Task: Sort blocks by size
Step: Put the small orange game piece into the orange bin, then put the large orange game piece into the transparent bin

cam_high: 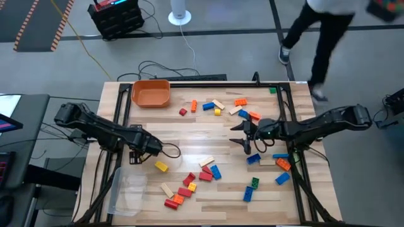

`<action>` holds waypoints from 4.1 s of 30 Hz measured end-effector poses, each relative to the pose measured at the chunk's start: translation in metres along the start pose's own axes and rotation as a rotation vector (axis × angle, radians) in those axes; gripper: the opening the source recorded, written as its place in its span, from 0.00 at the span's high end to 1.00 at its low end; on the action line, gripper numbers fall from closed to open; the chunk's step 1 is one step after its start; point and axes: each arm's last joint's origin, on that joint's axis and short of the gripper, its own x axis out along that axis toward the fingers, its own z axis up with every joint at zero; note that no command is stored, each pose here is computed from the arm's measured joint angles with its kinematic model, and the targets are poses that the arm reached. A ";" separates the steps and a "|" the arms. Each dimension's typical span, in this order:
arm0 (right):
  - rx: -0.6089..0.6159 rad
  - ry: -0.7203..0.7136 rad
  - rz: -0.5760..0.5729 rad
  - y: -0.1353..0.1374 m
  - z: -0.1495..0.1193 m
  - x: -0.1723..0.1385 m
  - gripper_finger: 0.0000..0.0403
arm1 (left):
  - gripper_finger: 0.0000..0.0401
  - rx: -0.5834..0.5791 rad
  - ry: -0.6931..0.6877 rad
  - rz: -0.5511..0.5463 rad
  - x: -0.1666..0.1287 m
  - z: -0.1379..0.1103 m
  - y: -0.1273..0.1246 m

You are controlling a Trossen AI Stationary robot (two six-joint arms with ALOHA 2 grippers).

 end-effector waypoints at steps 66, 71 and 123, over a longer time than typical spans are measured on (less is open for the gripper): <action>0.028 -0.101 -0.042 -0.005 0.007 0.006 0.31 | 0.65 -0.595 -0.399 0.178 -0.033 0.044 0.121; 0.062 -0.091 -0.042 -0.005 0.005 0.010 0.32 | 0.65 -0.703 -0.406 0.196 -0.019 0.033 0.178; -0.007 -0.021 -0.007 0.005 0.002 0.033 0.36 | 0.45 -0.515 -0.536 -0.022 -0.022 0.228 0.210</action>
